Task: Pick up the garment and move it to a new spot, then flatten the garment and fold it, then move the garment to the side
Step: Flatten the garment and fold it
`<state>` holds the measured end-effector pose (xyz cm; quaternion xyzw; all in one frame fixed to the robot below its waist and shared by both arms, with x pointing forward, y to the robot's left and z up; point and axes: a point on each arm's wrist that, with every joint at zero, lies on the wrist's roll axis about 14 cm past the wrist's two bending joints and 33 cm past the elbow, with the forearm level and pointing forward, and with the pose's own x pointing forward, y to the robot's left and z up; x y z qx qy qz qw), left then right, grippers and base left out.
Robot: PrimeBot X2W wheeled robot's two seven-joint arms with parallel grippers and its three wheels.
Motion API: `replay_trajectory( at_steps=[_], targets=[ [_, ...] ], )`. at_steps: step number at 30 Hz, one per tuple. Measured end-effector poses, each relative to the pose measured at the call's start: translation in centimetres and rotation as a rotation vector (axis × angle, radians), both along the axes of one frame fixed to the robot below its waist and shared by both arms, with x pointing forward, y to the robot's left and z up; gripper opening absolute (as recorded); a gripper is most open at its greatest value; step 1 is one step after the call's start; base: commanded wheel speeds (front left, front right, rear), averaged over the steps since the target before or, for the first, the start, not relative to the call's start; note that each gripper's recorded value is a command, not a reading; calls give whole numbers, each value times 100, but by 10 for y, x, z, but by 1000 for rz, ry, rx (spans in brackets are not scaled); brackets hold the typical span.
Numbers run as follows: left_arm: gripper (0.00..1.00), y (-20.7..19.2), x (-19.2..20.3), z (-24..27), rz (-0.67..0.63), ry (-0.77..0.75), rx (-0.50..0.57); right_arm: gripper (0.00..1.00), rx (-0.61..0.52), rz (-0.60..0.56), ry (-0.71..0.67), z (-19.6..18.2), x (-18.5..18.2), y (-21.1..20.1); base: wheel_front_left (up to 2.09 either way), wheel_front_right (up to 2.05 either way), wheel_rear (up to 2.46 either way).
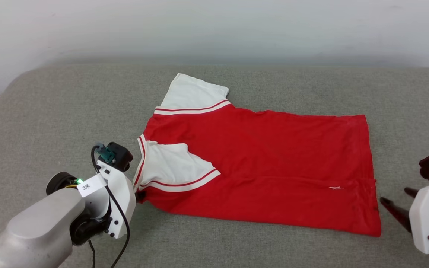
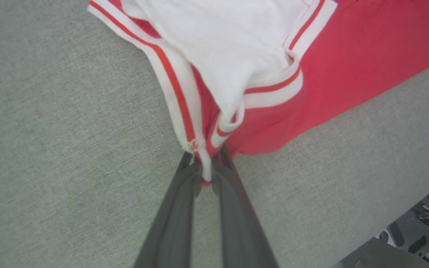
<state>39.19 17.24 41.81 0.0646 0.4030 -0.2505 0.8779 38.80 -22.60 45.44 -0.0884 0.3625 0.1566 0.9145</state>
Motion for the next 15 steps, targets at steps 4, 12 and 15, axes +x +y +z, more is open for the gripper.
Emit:
replay_trajectory(
  at_steps=[4,12,15],
  targets=[
    [0,-2,2,-1,-1,-3,-6,100,5,1,84,-23,-4,7,0,0,0],
    [0,2,6,-7,19,-3,-9,100,-1,-35,248,-82,-19,12,0,0,0],
    [0,4,5,-10,28,3,-9,100,9,-47,268,-95,-22,14,0,0,0]
  ],
)
